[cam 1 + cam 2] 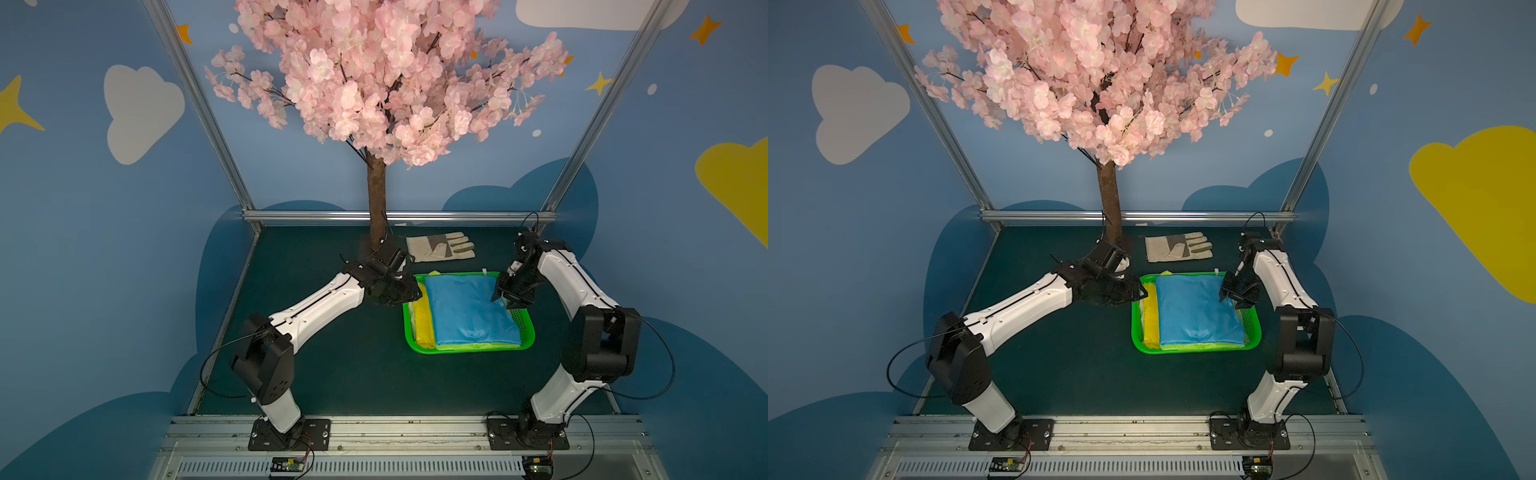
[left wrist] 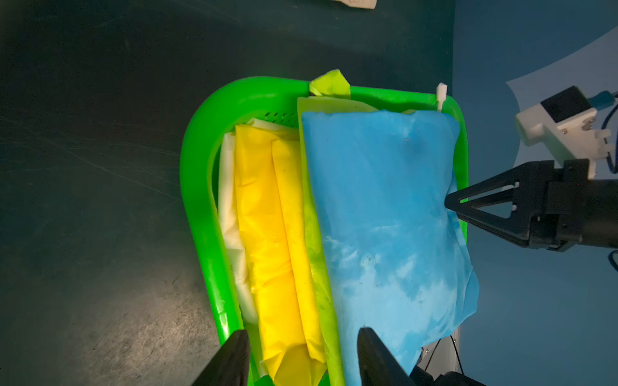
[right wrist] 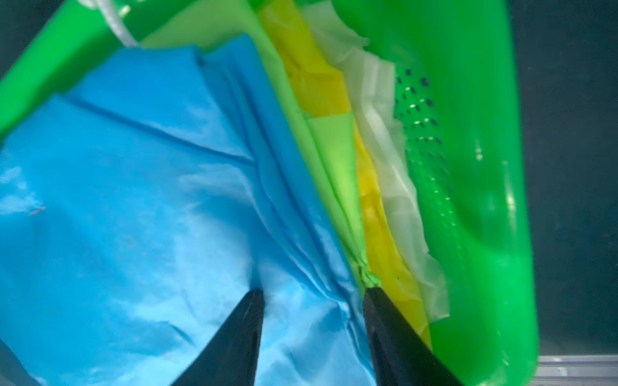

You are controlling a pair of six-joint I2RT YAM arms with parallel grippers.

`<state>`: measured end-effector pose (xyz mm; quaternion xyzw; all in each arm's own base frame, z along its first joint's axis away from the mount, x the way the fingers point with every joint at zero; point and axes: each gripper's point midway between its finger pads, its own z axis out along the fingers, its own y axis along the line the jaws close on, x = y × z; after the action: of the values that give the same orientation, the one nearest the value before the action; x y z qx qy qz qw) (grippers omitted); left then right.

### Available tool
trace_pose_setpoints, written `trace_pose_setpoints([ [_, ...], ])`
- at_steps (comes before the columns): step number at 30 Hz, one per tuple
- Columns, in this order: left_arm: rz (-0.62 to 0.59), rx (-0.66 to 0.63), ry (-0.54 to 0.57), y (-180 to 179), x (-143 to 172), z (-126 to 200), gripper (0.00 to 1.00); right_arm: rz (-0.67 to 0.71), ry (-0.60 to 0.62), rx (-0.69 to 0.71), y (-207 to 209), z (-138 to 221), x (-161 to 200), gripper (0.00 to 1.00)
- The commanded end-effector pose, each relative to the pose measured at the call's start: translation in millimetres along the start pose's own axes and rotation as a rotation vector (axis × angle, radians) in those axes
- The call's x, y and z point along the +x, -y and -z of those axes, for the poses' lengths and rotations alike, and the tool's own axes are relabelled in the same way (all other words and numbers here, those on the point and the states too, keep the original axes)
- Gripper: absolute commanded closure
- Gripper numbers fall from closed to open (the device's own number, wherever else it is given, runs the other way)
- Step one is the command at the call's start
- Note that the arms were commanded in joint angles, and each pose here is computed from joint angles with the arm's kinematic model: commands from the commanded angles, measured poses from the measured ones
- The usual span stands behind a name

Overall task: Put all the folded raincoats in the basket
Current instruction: Place the raincoat in the basket, then move the basket to the center of the board.

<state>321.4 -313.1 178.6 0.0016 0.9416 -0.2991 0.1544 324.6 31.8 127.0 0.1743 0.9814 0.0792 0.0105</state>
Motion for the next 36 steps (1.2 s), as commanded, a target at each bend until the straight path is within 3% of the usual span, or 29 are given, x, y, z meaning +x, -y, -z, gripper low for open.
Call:
trace_pose_setpoints([
  [1, -0.013, -0.048, 0.024, -12, 1, 9, 0.42, -0.038, 0.072, 0.043, 20, 26, -7, 0.46],
  [6, -0.002, -0.121, -0.032, -35, 14, -7, 0.41, -0.051, 0.097, -0.016, 16, 35, -6, 0.46],
  [10, 0.008, -0.13, -0.087, -44, 27, -24, 0.46, -0.049, 0.115, -0.027, 15, 41, -4, 0.46],
  [16, 0.029, -0.173, -0.142, -61, 41, -43, 0.56, -0.048, 0.12, -0.034, 14, 43, -1, 0.46],
  [21, 0.035, -0.184, -0.169, -67, 46, -53, 0.74, -0.046, 0.109, -0.039, 14, 41, 1, 0.46],
  [26, 0.046, -0.28, -0.137, -89, 40, -32, 0.9, -0.034, 0.088, -0.055, 10, 35, 3, 0.47],
  [30, 0.06, -0.323, -0.127, -119, 41, -3, 0.92, -0.024, 0.084, -0.057, 7, 33, 4, 0.47],
  [36, 0.138, -0.261, -0.073, -166, 43, 41, 0.91, -0.003, 0.086, -0.054, 0, 32, 5, 0.47],
])
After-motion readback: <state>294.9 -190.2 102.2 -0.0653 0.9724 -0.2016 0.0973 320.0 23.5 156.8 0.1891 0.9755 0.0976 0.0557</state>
